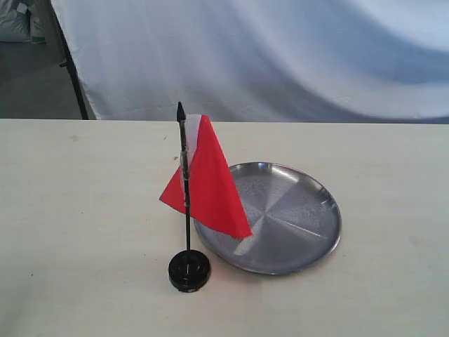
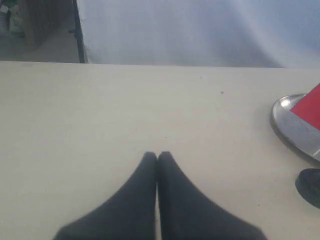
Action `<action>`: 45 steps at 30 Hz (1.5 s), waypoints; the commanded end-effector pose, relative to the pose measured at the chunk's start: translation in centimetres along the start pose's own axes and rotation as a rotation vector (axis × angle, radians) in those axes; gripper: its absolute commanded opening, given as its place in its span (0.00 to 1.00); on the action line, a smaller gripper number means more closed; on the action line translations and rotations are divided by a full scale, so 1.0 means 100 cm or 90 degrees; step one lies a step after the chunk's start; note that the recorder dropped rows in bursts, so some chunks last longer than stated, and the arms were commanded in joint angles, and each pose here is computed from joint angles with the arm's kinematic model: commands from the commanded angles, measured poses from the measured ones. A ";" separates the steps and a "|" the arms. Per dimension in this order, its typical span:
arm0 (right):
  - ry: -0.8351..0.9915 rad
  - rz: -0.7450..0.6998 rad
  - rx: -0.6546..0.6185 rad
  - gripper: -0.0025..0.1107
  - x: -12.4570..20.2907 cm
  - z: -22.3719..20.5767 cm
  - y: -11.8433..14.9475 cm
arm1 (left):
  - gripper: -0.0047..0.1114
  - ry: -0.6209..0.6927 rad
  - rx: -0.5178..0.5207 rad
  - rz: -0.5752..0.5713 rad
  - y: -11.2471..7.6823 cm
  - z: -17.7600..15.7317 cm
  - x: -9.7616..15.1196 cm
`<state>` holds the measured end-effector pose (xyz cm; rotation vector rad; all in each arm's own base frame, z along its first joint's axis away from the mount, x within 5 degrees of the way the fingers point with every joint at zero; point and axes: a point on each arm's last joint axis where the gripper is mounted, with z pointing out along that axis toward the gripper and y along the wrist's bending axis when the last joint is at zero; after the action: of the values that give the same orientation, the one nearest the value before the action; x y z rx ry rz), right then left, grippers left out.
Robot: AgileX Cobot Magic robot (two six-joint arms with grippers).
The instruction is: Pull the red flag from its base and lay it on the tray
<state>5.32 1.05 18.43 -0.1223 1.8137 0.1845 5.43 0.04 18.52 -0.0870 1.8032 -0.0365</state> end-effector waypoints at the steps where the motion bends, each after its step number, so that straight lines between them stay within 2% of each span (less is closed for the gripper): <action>1: -0.006 -0.006 0.002 0.02 0.000 0.000 0.000 | 0.04 -0.002 0.001 -0.006 0.000 0.000 0.001; 18: -0.006 -0.006 0.002 0.02 0.000 0.000 0.000 | 0.04 -0.002 -0.001 -0.002 0.000 0.000 0.001; 24: -0.006 -0.006 0.002 0.02 0.000 0.000 0.000 | 0.04 -0.029 -0.005 0.012 0.001 0.000 -0.003; 28: -0.006 -0.006 0.002 0.02 0.000 0.000 0.000 | 0.04 -0.099 -0.001 -0.007 0.000 -0.001 -0.013; 31: -0.006 -0.006 0.002 0.02 0.000 0.000 0.000 | 0.04 -0.199 0.005 -0.041 0.000 -0.004 -0.027; 36: -0.006 -0.006 0.002 0.02 0.000 0.000 0.000 | 0.04 -0.337 0.035 -0.139 0.000 -0.013 -0.045; 39: -0.006 -0.006 0.002 0.02 0.000 0.000 0.000 | 0.04 -0.390 0.042 -0.142 0.000 -0.017 -0.051; 42: -0.006 -0.006 0.002 0.02 0.000 0.000 0.000 | 0.04 -0.484 0.052 -0.140 0.001 -0.025 -0.062; 45: -0.006 -0.006 0.002 0.02 0.000 0.000 0.000 | 0.04 -0.486 0.052 -0.140 0.001 -0.025 -0.062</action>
<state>5.32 1.05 18.43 -0.1223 1.8137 0.1845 4.48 0.47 25.08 -0.1962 1.0427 -0.1932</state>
